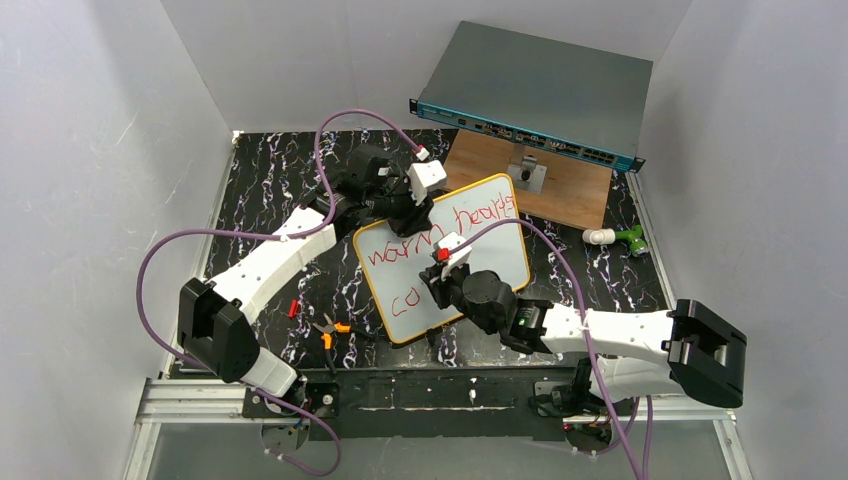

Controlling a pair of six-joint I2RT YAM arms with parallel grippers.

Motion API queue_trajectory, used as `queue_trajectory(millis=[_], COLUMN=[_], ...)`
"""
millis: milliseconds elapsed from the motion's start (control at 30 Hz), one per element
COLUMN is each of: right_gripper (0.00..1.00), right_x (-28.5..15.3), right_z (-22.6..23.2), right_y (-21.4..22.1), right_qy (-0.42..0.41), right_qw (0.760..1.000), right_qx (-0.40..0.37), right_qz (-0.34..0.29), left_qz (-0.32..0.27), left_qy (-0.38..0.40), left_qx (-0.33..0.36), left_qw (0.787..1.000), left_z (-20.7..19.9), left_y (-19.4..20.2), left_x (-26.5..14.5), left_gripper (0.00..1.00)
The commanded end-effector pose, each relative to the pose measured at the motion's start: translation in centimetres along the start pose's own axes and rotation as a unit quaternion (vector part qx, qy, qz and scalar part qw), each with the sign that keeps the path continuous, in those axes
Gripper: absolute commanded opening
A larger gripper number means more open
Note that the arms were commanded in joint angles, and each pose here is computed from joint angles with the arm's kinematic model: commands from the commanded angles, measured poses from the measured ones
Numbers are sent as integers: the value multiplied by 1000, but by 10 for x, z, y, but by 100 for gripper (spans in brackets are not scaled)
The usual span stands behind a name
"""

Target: Write a sentence on the whiteboard

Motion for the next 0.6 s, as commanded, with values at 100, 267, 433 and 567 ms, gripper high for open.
queue_trajectory(millis=[100, 267, 433, 567], right_gripper=[1, 1, 1, 1], right_x=[-7, -9, -7, -5], right_z=[-1, 4, 5, 4], right_y=[31, 40, 39, 32], right_qy=[-4, -19, -21, -17], right_qw=[999, 999, 998, 999], right_qx=[14, 18, 14, 12], right_qz=[37, 48, 51, 42], left_qz=[95, 94, 93, 92], left_qy=[1, 0, -3, -3], left_qx=[40, 40, 40, 41], left_qw=[995, 995, 995, 995], left_z=[-6, -5, -5, -5], left_y=[46, 45, 44, 43], left_x=[3, 3, 2, 1], left_gripper=[0, 0, 0, 0])
Point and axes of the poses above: each gripper's point midway between its finger pads, its own x axis out along the fingers, its own z axis along the line the jaws close on, y = z × x, the point moved 4 cm from there along -x, back along the fingers, and after that the axes turned 11 degrees about -x, right-handed, at the moved point
